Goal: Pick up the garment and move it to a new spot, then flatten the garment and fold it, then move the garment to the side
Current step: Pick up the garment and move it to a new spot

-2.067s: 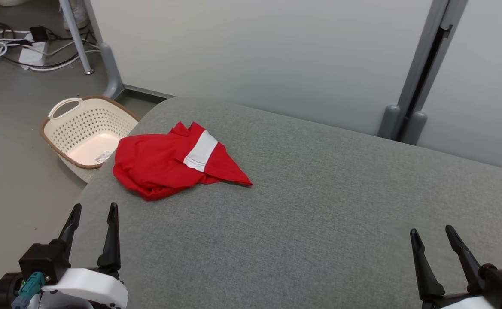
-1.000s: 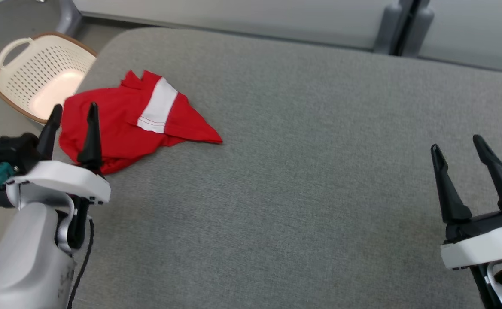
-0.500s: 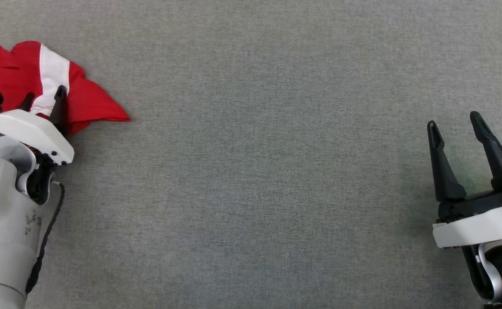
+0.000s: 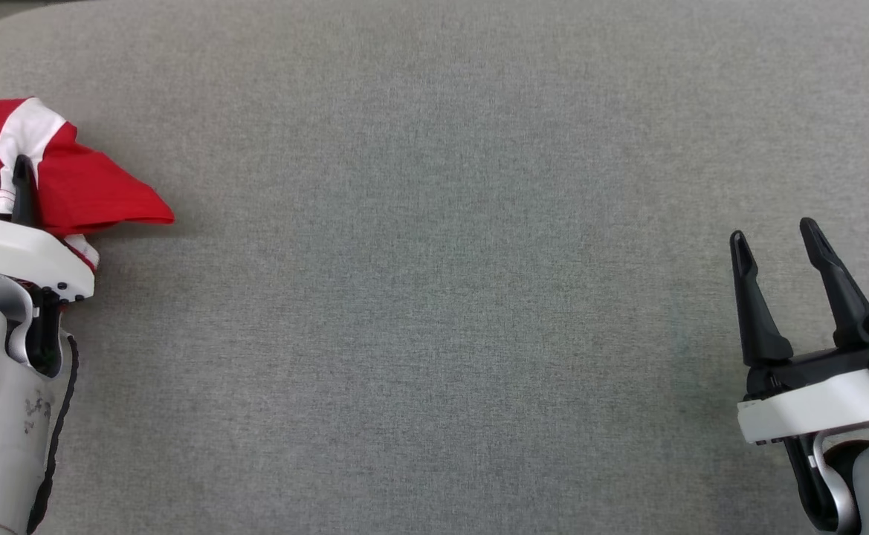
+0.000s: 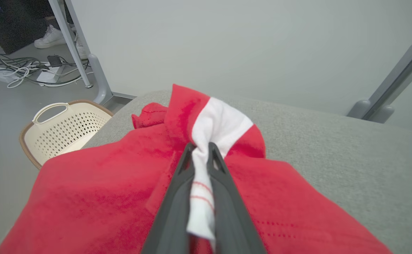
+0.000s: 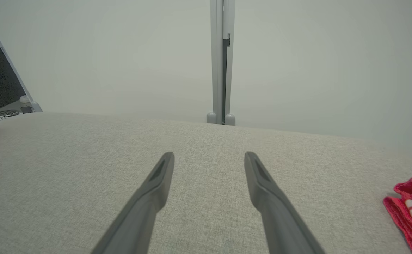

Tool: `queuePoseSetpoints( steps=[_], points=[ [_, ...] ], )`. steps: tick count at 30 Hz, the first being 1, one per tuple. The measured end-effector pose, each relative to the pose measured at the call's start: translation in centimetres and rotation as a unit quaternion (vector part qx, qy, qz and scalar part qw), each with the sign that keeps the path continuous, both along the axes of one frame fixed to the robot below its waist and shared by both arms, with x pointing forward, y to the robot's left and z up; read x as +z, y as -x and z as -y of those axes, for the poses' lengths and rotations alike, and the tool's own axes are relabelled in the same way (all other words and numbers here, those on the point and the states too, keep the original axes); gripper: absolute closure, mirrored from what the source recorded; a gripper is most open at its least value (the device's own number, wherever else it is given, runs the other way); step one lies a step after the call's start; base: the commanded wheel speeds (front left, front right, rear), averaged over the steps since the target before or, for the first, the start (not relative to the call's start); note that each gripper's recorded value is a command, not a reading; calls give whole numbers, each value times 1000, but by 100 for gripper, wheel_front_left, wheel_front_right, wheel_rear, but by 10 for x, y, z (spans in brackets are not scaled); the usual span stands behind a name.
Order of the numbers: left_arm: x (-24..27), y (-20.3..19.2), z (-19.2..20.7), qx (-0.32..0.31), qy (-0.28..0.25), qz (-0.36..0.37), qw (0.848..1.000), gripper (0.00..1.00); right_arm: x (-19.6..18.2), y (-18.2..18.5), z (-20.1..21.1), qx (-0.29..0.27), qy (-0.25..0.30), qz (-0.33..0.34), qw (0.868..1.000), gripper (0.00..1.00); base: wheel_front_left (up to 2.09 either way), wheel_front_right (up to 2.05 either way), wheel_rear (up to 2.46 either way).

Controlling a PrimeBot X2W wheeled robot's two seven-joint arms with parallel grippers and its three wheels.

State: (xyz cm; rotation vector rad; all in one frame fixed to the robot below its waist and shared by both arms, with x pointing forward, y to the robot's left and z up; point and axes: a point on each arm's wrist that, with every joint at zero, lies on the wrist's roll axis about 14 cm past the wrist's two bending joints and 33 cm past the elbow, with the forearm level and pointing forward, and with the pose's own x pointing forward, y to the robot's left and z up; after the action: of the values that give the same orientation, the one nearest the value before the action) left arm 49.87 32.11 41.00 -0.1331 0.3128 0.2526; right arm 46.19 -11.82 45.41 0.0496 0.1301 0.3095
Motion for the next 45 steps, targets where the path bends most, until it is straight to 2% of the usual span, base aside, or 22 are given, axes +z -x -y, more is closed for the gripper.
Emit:
queuePoseSetpoints(
  steps=[4, 10, 17, 22, 23, 30, 35, 39, 40, 41, 42, 45],
  points=[
    [31, 3, 3, -5, -9, 52, 999, 100, 12, 7, 1, -4, -3, 11, 1000, 0, 0, 0, 0],
    [79, 32, 22, -19, -26, 138, 990, 100, 35, 29, 1, -8, -13, 32, 999, 0, 0, 0, 0],
    [98, 81, 70, -42, -19, 191, 981, 100, 52, 55, 11, -27, -21, 47, 998, 0, 0, 0, 0],
    [105, 93, 120, -102, -9, 203, 974, 100, 54, 72, 28, -54, -26, 47, 997, 0, 0, 0, 0],
    [112, 91, 149, -145, 4, 208, 967, 100, 55, 77, 36, -67, -28, 48, 996, 0, 0, 0, 0],
    [92, 81, 268, -319, 61, 167, 931, 100, 49, 90, 65, -120, -35, 41, 991, 0, 0, 0, 0],
    [70, 86, 354, -445, 79, 127, 883, 100, 36, 97, 85, -156, -36, 26, 987, 0, 0, 0, 0],
    [47, 99, 400, -514, 88, 95, 848, 100, 23, 105, 103, -189, -32, 8, 981, 0, 0, 0, 0],
    [40, 103, 408, -527, 87, 85, 841, 91, 21, 107, 106, -196, -32, 6, 980, 0, 0, 0, 0],
    [34, 105, 415, -537, 89, 77, 835, 32, 18, 108, 110, -203, -30, 2, 979, 0, 0, 0, 0],
    [32, 107, 420, -543, 93, 76, 831, 0, 15, 110, 112, -207, -29, -2, 978, 0, 0, 0, 0],
    [29, 109, 427, -553, 99, 82, 823, 0, 12, 113, 116, -215, -29, -7, 976, 0, 0, 0, 0]
  ],
)
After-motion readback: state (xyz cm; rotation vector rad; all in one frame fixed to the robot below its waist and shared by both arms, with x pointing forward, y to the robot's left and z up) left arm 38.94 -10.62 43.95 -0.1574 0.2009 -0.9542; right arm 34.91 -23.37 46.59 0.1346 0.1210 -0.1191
